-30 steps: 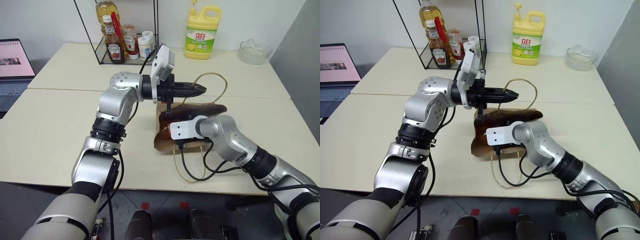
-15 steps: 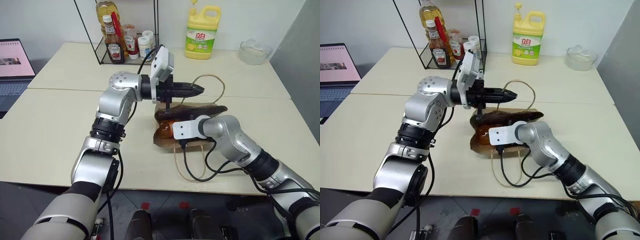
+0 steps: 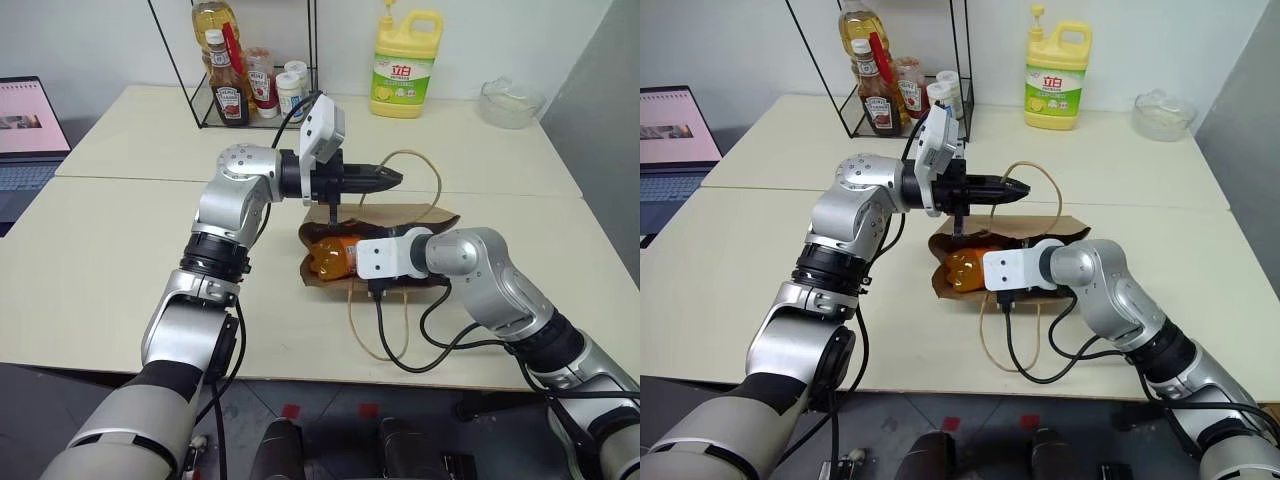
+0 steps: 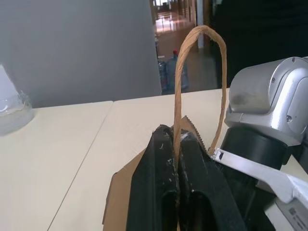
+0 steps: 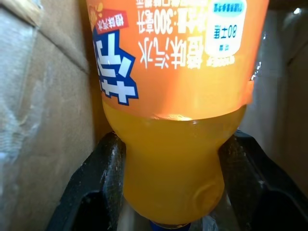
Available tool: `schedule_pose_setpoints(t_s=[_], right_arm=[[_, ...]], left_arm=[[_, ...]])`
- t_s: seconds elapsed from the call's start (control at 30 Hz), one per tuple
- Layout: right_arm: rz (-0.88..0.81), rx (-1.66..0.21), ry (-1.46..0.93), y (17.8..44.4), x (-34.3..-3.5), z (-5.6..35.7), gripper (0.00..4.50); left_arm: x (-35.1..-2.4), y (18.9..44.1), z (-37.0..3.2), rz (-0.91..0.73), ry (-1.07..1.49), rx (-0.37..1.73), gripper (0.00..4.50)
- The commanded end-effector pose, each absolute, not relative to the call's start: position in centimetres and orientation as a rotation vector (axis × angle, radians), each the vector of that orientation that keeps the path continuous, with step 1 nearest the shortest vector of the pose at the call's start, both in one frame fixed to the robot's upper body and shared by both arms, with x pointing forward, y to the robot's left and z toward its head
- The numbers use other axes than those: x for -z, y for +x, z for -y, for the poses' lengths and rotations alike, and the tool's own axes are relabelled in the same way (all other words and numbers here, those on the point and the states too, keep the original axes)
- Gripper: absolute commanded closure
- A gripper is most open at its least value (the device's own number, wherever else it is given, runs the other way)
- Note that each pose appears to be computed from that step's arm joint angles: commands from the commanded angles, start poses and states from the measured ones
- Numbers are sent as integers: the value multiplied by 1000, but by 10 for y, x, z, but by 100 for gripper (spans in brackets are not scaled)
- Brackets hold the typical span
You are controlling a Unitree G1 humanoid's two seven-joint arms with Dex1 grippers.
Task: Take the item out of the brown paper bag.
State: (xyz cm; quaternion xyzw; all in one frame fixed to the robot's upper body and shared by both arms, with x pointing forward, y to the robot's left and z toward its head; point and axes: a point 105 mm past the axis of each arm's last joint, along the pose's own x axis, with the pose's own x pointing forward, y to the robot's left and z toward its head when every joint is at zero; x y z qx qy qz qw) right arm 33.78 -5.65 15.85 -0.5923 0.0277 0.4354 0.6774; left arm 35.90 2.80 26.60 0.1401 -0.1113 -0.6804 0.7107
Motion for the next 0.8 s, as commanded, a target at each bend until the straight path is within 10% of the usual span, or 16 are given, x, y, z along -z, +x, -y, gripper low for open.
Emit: schedule_pose_setpoints(t_s=[0.03,0.8], right_arm=[[42,-937,-1320,337,-184,55,204],[281,-1135,-1134,280,-225,70,209]], left_arm=[[-283,357,-27,317,341,1499,450],[-281,365,-25,315,345,1471,450]])
